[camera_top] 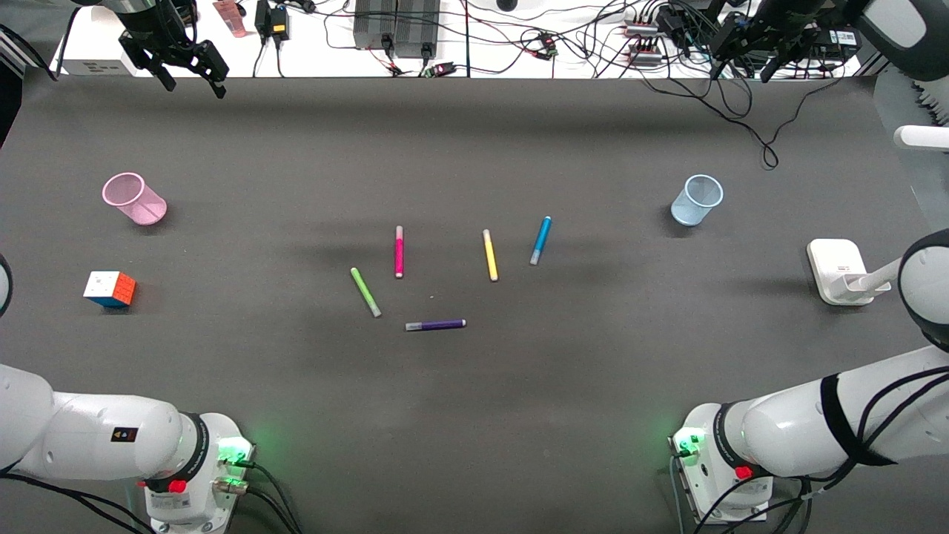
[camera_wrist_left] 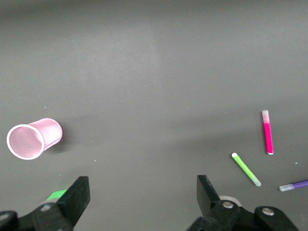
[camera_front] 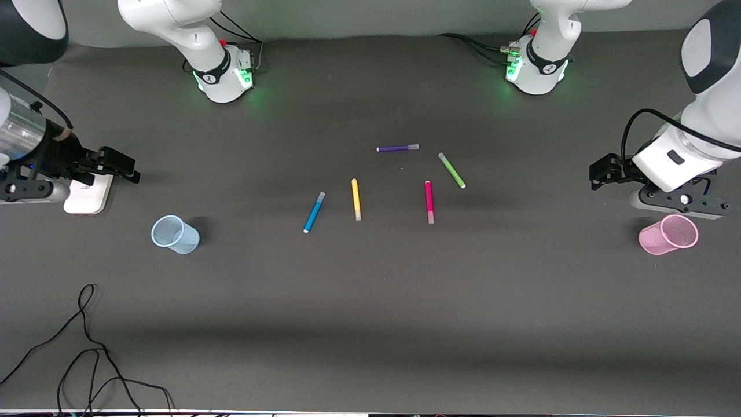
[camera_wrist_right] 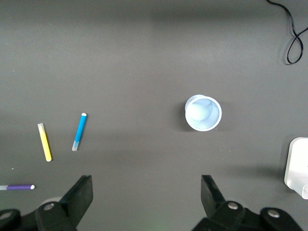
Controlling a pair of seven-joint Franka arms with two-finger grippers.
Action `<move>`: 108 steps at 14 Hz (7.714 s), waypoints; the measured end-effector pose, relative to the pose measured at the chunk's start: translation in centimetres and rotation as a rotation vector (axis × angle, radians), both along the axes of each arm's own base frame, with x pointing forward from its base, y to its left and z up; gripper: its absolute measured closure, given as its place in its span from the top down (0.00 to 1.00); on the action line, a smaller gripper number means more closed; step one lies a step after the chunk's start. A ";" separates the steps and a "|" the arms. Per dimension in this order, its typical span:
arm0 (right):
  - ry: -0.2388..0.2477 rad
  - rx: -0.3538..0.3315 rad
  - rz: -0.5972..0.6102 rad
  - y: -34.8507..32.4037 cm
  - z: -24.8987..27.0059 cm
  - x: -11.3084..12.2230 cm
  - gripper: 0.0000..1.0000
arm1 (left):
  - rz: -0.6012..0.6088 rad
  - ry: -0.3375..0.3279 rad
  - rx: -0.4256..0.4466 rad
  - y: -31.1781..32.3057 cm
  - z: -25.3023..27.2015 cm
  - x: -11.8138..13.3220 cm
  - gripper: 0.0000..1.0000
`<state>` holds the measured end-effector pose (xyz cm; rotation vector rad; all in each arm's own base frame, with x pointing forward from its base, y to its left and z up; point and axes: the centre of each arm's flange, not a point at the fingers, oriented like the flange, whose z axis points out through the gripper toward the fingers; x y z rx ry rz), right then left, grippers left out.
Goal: Place pink and blue markers in matching cups
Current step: 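Reach the right gripper toward the blue marker, then grasp the blue marker with the right gripper while the left gripper reaches the pink marker, then grasp the pink marker with the left gripper and lift it, then carry the blue marker to the blue cup while the left gripper carries pink, then lower the blue marker into the blue cup while the left gripper lowers pink, then open the right gripper and withdraw while the left gripper releases pink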
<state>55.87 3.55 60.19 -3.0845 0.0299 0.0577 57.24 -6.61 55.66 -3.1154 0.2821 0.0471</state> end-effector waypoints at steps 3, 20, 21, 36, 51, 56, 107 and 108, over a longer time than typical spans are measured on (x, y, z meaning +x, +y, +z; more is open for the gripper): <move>0.006 0.000 0.007 0.4 -0.2 0.0 1.00 | 0.009 0.003 0.000 0.5 -0.1 0.0 1.00; 0.542 0.248 -0.104 19.8 -30.5 5.6 1.00 | 0.107 0.034 -0.046 -3.0 -2.9 0.4 0.99; 0.580 0.236 -0.112 20.2 -33.2 5.4 1.00 | 0.127 0.030 -0.047 -5.5 -4.0 0.6 0.99; 0.715 0.161 -0.129 21.9 -47.2 5.1 0.70 | 0.188 0.027 -0.065 -23.8 -28.2 -2.0 0.98; 0.733 0.122 -0.215 22.4 -47.7 6.0 0.18 | 0.171 0.123 -0.035 -29.1 -36.3 -7.3 0.91; 0.702 0.091 -0.285 22.3 -46.0 7.2 0.18 | 0.162 0.100 -0.050 -29.1 -38.4 -9.1 0.78; -0.207 -0.151 -0.289 -10.0 -27.4 -1.9 0.96 | -1.076 -0.538 -0.369 35.7 -24.9 -1.9 0.17; -0.181 -0.153 -0.290 -10.0 -27.0 -1.7 1.00 | -1.080 -0.557 -0.382 36.5 -25.7 -2.1 0.17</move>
